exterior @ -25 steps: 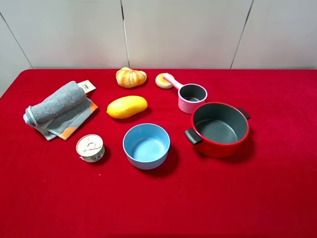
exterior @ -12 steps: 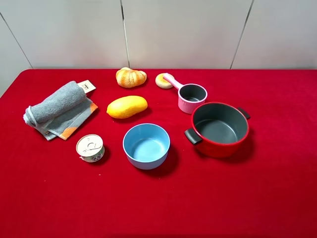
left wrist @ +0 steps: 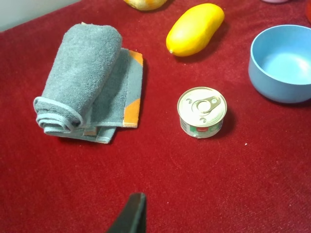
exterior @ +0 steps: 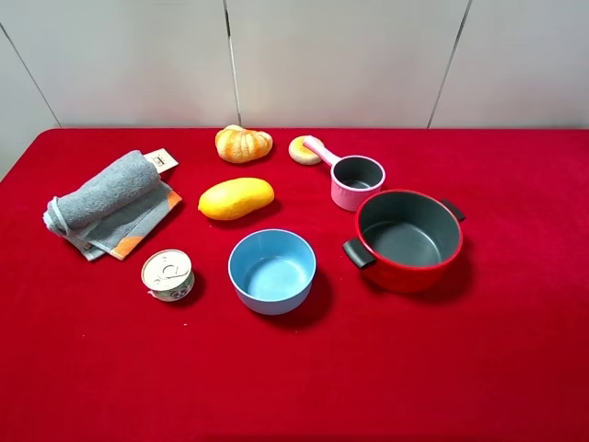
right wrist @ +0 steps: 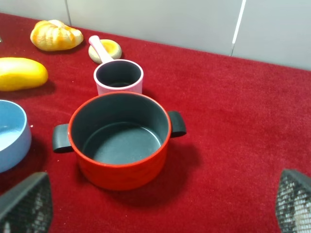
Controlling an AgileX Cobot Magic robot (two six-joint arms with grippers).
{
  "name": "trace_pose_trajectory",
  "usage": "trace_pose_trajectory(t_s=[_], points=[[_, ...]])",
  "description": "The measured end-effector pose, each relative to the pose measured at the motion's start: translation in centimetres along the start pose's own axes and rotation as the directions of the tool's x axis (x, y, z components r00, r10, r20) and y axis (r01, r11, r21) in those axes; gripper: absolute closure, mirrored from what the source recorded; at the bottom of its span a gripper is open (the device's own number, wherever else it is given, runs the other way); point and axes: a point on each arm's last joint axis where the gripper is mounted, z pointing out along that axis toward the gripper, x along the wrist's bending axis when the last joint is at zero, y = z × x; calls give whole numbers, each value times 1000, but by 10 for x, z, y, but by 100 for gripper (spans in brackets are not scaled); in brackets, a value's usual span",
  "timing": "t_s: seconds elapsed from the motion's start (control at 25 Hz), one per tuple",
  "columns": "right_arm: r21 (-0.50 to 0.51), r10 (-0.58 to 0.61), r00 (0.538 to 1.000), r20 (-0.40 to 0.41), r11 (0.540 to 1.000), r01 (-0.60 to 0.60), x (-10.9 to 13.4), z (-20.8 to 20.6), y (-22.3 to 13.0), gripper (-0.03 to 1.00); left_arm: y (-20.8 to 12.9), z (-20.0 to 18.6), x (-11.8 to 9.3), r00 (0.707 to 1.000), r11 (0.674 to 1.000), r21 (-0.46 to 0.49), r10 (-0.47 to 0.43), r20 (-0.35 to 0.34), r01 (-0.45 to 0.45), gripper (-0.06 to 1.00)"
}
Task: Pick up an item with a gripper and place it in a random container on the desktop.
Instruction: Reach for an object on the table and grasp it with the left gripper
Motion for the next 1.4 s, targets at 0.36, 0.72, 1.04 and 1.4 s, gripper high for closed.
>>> trace_pose_trajectory(t_s=[0.36,0.72,1.04,1.4], points=[[0,0,1000,0,1000,0,0,0,0,27,17,15,8,1000,998,64,-22,11,22,-4],[0,0,1000,0,1000,0,0,0,0,27,39,59,25,999,983,185,-24,25,19,-4],[0,0,1000,0,1000,0,0,0,0,27,71,92,40,998,962,271,18,58,-33,-4],[0,0,1000,0,1000,0,0,0,0,27,98,136,57,989,922,369,76,124,-117,-4]])
